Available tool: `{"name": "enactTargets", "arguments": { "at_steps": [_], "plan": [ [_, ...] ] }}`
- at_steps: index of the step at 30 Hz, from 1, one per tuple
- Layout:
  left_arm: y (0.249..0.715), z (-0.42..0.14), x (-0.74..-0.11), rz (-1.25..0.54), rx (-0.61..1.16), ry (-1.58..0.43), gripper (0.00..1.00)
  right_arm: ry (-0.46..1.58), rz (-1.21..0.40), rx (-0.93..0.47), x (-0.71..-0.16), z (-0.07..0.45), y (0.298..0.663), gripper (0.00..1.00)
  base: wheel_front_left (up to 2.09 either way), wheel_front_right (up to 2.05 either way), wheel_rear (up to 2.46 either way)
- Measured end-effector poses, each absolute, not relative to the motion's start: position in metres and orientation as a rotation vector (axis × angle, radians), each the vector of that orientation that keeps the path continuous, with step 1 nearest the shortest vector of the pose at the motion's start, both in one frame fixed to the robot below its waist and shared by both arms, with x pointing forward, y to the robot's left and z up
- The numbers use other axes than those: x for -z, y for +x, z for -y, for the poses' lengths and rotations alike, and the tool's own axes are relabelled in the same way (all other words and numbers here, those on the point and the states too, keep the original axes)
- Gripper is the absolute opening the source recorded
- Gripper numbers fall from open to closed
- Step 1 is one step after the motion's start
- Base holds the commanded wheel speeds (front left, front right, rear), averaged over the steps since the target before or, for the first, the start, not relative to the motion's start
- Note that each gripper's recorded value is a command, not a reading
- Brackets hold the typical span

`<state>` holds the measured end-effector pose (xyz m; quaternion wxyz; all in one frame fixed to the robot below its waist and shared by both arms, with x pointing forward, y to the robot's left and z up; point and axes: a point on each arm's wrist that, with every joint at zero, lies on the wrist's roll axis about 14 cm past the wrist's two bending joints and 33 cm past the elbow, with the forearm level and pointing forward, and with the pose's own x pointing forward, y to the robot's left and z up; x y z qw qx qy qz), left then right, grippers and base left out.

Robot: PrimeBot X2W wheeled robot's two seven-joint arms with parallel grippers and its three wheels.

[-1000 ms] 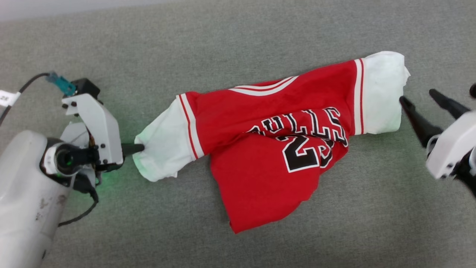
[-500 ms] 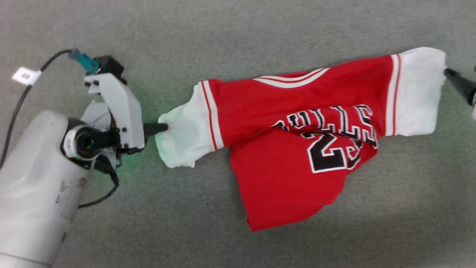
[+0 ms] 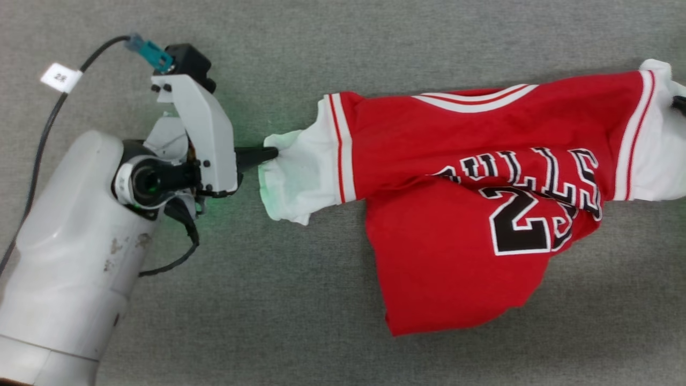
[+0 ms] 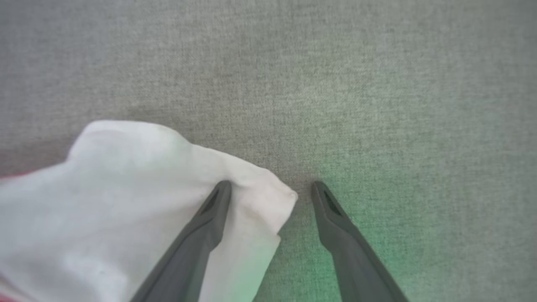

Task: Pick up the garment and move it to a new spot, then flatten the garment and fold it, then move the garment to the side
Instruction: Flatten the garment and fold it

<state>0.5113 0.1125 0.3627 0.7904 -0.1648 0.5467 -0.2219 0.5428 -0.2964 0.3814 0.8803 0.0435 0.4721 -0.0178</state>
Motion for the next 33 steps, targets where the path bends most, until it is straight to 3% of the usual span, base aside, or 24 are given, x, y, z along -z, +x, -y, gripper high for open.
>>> {"name": "enactTargets", "arguments": {
  "at_steps": [1,2,3,9,17,23,33],
  "plan": [
    [0.511,-0.113,-0.362,-1.178,0.477,-0.356,0.00,0.101,-1.001,0.039,-0.378,0.295,0.543,1.00,0.00,0.00,0.00],
    [0.511,-0.114,-0.361,-1.179,0.473,-0.359,0.00,0.109,-1.021,0.039,-0.375,0.294,0.543,0.41,0.00,0.00,0.00],
    [0.510,-0.114,-0.360,-1.181,0.469,-0.362,0.00,0.116,-1.036,0.041,-0.373,0.294,0.543,0.00,0.00,0.00,0.00],
    [0.509,-0.115,-0.362,-1.173,0.467,-0.359,0.00,0.155,-1.096,0.058,-0.372,0.291,0.540,0.00,0.00,0.00,0.00],
    [0.516,-0.117,-0.385,-1.124,0.457,-0.315,0.00,0.192,-1.013,0.016,-0.403,0.271,0.548,0.00,0.00,0.00,0.00],
    [0.540,-0.126,-0.441,-0.977,0.438,-0.236,0.00,0.183,-0.711,-0.096,-0.490,0.236,0.582,0.00,0.00,0.00,0.00],
    [0.574,-0.120,-0.595,-0.571,0.423,-0.152,0.00,-0.020,-0.242,-0.200,-0.647,0.196,0.590,0.00,0.00,0.00,0.00]
  ]
}}
